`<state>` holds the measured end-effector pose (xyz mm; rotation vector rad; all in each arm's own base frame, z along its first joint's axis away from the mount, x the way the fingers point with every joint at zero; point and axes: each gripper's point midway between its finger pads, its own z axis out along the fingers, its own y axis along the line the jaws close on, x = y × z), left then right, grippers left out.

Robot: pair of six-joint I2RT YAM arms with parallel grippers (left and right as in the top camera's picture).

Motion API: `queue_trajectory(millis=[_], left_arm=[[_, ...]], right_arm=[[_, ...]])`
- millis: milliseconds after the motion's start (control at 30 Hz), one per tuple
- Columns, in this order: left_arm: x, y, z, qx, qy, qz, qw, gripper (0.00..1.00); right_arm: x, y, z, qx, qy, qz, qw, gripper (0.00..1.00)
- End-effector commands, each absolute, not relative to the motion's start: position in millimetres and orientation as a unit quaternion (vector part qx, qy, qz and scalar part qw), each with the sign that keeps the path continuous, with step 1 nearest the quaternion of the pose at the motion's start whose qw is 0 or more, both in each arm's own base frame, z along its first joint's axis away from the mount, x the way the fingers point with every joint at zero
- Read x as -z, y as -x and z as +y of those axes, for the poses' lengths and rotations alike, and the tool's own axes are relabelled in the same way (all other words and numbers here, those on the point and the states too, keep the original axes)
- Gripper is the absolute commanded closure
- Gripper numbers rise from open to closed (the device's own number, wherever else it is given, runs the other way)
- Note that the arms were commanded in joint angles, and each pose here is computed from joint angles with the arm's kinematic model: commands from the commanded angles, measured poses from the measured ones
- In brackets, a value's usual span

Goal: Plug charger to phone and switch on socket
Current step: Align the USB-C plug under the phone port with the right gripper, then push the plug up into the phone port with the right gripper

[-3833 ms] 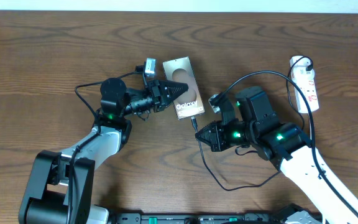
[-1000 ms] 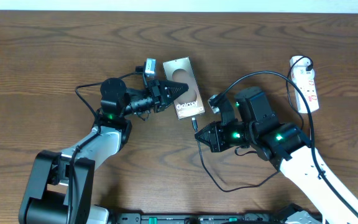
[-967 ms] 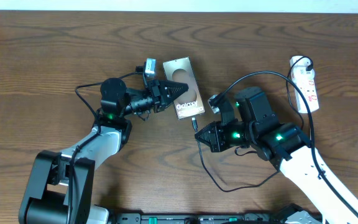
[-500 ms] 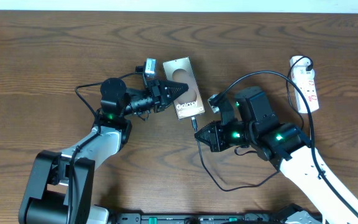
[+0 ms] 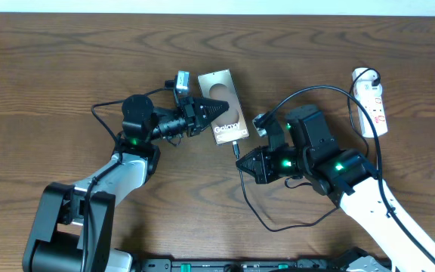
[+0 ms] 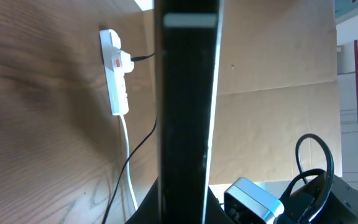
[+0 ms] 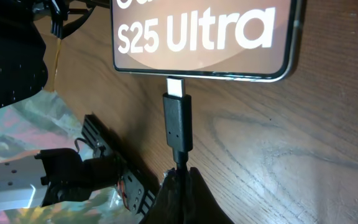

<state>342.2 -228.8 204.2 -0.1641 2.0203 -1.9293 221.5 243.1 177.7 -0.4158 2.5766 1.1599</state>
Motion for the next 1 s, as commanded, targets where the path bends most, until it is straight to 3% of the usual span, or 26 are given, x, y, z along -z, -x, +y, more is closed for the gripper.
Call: queue_trajectory(millis=[0, 967], left_arm=[[-220.1, -341.8, -230.8, 0.685, 0.029, 0.703, 0.189, 0.93], [-220.1, -336.8, -232.3, 0.687, 0.018, 0.704, 0.179, 0.93]], right_arm=[[-177.3, -215.4, 248.9, -0.407, 0.149, 0.892, 0.13, 0.99], [-173.8, -219.1, 246.1, -0.392, 0.141, 0.899, 0.138, 0.99]])
